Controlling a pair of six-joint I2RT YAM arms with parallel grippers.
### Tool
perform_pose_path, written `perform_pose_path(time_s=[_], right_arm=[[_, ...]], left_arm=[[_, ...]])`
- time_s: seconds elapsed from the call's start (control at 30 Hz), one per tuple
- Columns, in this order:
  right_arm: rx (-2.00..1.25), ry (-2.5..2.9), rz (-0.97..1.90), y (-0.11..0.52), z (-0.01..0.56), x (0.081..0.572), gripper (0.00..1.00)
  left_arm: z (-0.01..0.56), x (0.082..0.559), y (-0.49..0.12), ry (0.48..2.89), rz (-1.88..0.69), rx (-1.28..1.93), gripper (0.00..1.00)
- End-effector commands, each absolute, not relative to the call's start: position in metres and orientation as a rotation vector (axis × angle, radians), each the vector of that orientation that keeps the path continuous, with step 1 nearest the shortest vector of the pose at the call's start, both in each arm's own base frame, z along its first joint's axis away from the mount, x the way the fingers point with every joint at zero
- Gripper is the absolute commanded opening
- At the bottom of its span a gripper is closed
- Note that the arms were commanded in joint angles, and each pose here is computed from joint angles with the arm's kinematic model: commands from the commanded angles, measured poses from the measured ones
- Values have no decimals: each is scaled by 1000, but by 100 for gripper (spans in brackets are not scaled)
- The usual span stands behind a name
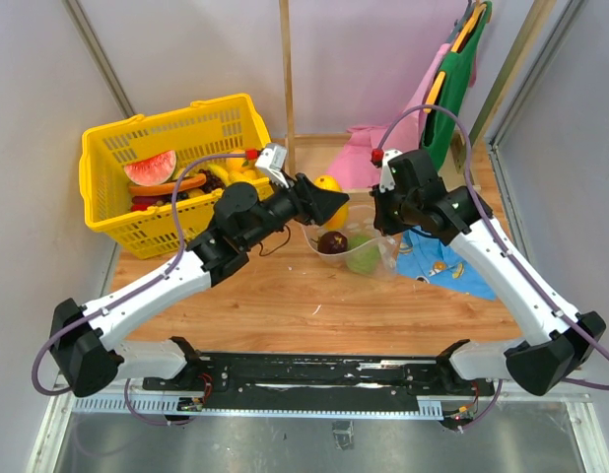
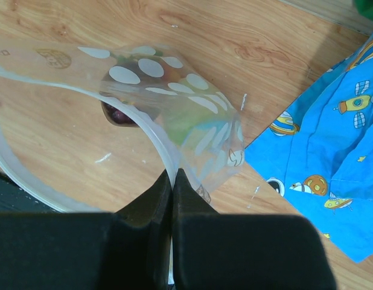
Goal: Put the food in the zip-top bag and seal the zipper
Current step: Place the fake fruit in the zipper food storage bag.
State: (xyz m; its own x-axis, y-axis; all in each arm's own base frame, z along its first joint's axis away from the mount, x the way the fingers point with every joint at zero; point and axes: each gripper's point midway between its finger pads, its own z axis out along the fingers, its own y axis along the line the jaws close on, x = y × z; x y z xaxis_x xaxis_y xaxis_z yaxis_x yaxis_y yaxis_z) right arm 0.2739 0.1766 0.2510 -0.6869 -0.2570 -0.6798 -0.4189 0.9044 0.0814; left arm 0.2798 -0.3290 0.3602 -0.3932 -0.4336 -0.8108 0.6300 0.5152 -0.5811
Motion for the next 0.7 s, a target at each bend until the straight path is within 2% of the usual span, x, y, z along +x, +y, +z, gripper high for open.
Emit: perform_pose_path(time_s=[0.0, 0.37, 0.57, 0.67], right_arm=[[-455, 2325, 382, 187, 260, 269, 1], [-429, 2327, 428, 191, 259, 266, 1], [-433, 2331, 442, 193, 258, 265, 1], [-431, 2331, 441, 192, 258, 264, 1]], left_arm=[[380, 276, -340, 1488, -1213, 121, 18], [342, 266, -364, 1501, -1193, 129, 18], [312, 270, -372, 1543, -1141, 133, 27], [304, 269, -377, 1562, -1136, 149, 35]])
